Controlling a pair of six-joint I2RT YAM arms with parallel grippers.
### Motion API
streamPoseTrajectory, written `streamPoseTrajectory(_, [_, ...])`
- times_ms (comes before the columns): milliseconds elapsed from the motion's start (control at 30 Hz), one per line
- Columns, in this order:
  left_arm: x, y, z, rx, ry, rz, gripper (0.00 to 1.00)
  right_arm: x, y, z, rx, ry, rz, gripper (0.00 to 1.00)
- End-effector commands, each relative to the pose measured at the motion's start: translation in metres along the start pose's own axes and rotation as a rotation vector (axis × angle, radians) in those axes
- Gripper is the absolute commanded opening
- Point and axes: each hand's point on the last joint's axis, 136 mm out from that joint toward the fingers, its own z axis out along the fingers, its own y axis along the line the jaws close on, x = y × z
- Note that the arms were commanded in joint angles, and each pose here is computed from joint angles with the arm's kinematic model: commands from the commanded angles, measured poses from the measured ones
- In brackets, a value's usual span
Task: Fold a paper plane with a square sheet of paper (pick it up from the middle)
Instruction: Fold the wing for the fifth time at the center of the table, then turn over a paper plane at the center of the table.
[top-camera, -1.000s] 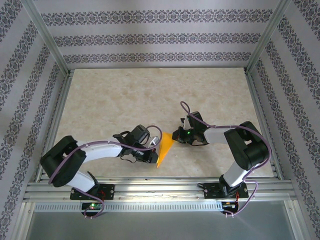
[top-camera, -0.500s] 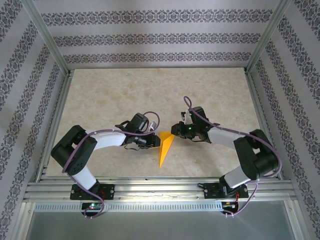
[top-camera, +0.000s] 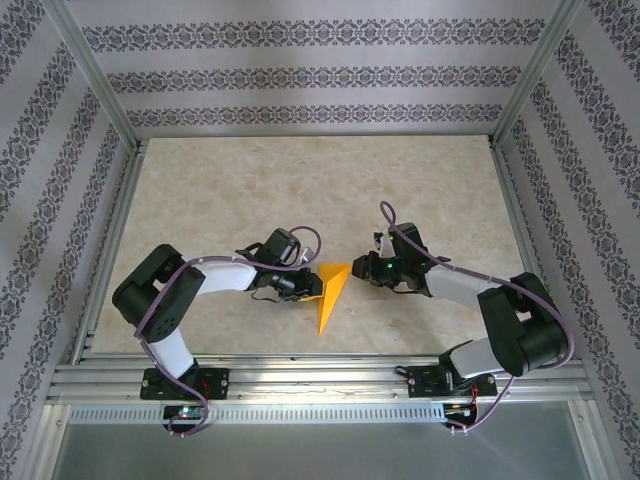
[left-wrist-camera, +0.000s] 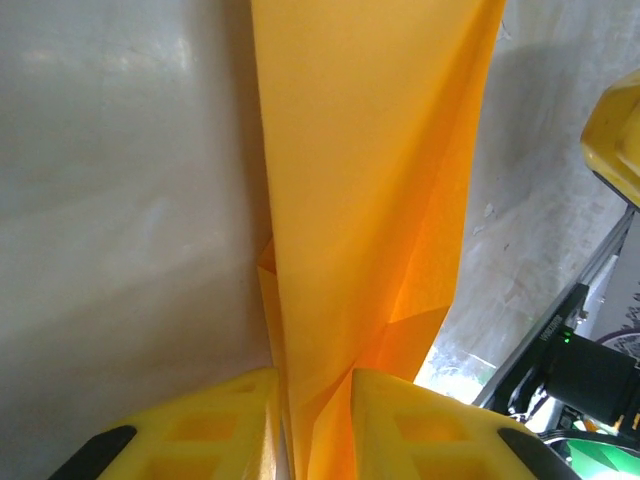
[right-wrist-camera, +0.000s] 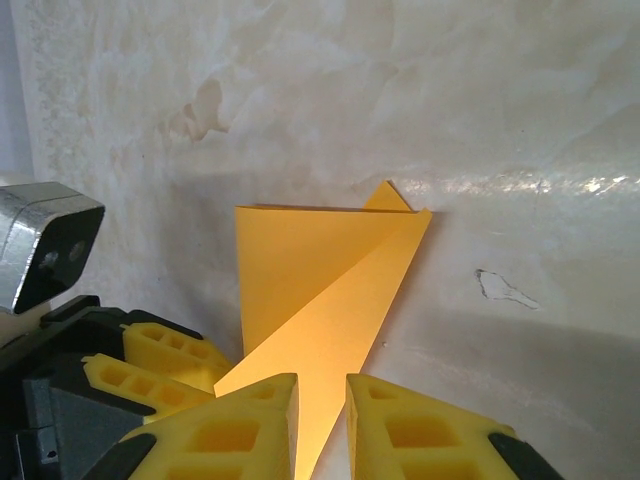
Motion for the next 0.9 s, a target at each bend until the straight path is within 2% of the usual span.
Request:
streamPoseTrajectory(0, [-0.003, -0.009, 0.005, 0.051, 0.028, -0.014, 0.24, -0.001, -0.003, -0.002, 0.006, -0.017, 0.008, 0.20])
streamPoseTrajectory(233, [0.001, 0.000, 0.002, -0.012, 0.039, -0.006, 0.26, 0.000, -0.004, -0.001, 0.007, -0.012, 0.011, 0.20])
streamPoseTrajectory(633, [0.004, -0.007, 0.009, 0.046, 0.070, -0.004, 0.20, 0.001, -0.008, 0.000, 0.013, -0.013, 0.019, 0.20])
streamPoseTrajectory(867, [0.003, -0.007, 0.013, 0.062, 0.071, -0.010, 0.20, 0.002, -0.008, 0.000, 0.013, -0.013, 0.025, 0.21])
